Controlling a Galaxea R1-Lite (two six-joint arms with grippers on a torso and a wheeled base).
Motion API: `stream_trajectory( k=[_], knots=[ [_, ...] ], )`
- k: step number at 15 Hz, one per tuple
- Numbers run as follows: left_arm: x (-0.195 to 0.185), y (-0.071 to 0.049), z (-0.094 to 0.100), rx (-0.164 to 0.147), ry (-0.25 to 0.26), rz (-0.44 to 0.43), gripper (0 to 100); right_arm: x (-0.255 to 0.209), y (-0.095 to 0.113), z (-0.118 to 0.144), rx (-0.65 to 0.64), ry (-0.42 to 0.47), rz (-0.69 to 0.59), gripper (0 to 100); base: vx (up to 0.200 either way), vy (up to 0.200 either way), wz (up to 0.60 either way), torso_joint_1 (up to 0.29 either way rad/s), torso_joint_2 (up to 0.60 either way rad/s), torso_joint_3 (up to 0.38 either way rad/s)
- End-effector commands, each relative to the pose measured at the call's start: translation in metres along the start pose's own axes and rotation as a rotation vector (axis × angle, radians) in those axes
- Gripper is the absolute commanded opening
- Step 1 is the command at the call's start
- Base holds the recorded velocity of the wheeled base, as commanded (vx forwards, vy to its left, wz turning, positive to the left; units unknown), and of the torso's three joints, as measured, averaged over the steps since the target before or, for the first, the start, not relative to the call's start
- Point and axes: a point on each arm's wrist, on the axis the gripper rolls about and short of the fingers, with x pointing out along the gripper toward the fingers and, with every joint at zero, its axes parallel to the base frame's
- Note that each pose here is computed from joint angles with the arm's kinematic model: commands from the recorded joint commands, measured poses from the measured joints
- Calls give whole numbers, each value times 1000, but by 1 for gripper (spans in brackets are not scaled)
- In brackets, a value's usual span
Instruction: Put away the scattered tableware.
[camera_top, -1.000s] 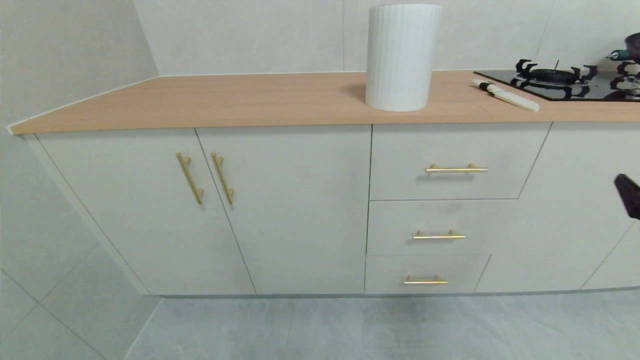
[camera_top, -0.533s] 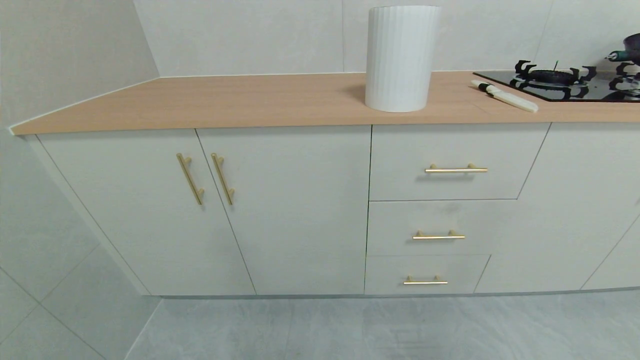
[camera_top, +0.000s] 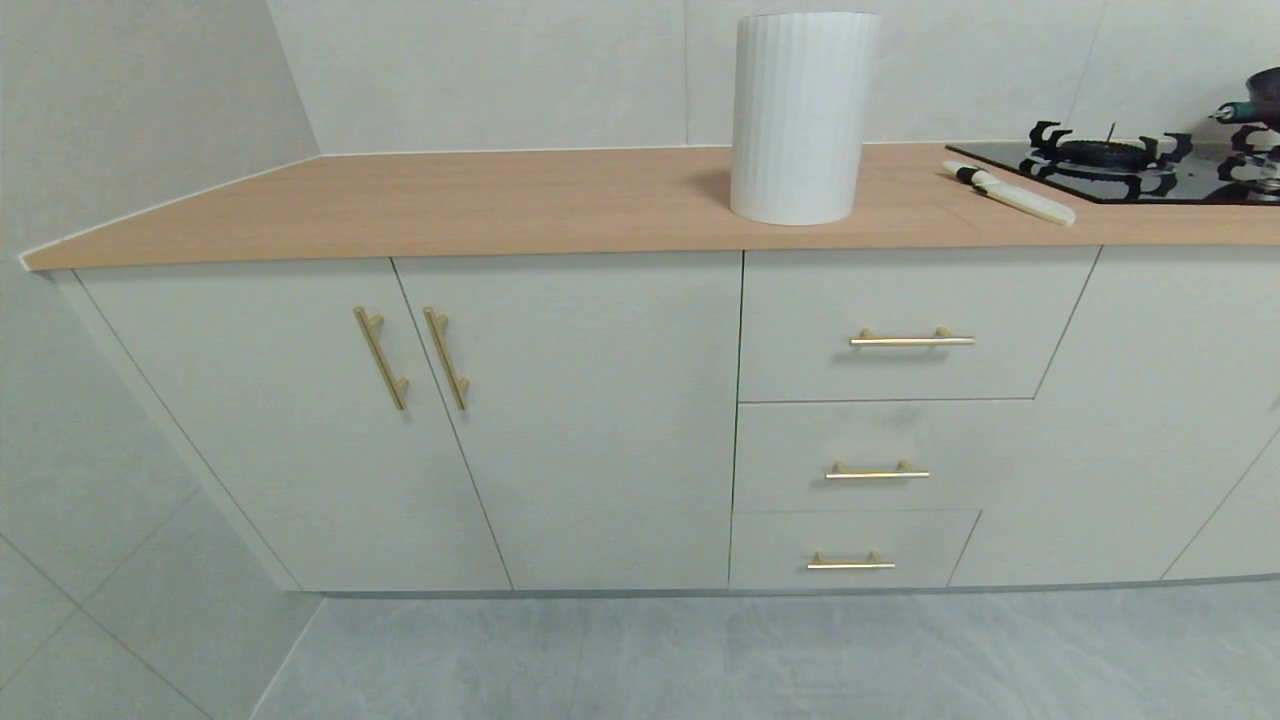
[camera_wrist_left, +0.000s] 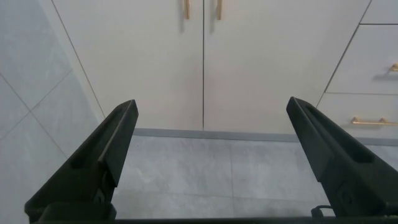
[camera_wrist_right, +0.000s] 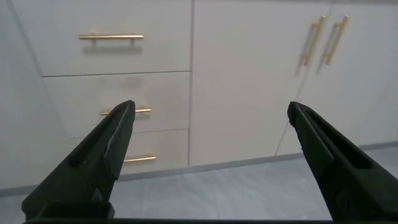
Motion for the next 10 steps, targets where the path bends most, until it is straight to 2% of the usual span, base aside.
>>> stream_trajectory(
  k=[1, 2, 3, 5, 8, 9, 10],
  knots=[
    [0, 0, 0, 0, 0, 1, 100, -2, 2, -21, -1, 15, -19, 100, 0, 0, 0, 0, 0, 0],
    [0, 0, 0, 0, 0, 1, 100, -2, 2, -23, 2, 19, -17, 100, 0, 0, 0, 0, 0, 0],
    [0, 0, 0, 0, 0, 1, 100, -1, 3, -26, 63, 27, 0, 100, 0, 0, 0, 0, 0, 0],
    [0, 0, 0, 0, 0, 1, 100, 3, 7, -45, 73, 87, 69, 100, 0, 0, 0, 0, 0, 0],
    [0, 0, 0, 0, 0, 1, 100, 2, 9, -48, 101, 116, 164, 100, 0, 0, 0, 0, 0, 0],
    [0, 0, 0, 0, 0, 1, 100, 2, 9, -50, 100, 143, 176, 100, 0, 0, 0, 0, 0, 0],
    [0, 0, 0, 0, 0, 1, 100, 2, 9, -50, 100, 132, 176, 100, 0, 0, 0, 0, 0, 0]
  ],
)
